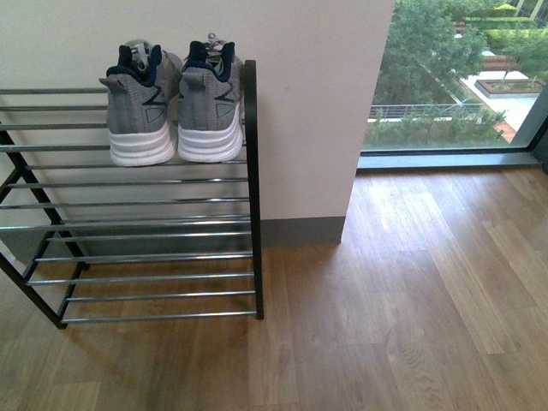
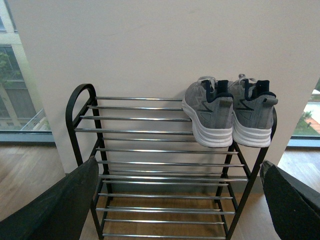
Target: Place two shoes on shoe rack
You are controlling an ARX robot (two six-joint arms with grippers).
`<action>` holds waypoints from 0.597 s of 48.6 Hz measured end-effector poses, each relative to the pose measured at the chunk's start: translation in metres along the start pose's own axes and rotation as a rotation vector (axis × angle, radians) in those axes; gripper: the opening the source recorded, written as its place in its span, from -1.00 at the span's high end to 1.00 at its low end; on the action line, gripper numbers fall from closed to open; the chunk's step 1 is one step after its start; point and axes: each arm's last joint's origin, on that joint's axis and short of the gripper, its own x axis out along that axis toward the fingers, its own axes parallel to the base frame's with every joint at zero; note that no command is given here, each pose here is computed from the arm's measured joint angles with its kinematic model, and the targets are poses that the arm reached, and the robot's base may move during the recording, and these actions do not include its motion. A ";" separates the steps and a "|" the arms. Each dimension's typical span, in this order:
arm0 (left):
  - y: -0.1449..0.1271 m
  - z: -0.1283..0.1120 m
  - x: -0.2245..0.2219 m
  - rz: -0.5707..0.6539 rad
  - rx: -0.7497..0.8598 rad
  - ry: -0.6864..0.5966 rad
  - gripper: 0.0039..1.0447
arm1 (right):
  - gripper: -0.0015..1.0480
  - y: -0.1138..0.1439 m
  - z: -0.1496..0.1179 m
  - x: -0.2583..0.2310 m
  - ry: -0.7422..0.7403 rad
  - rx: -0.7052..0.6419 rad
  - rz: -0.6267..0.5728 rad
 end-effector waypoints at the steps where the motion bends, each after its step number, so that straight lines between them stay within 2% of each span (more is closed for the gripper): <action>1: 0.000 0.000 0.000 0.000 0.000 0.000 -0.83 | -0.82 0.000 0.000 0.000 0.000 0.000 0.000; 29: 0.000 0.000 0.000 0.000 0.000 0.000 -0.83 | -0.82 0.000 0.000 0.000 -0.001 0.000 0.000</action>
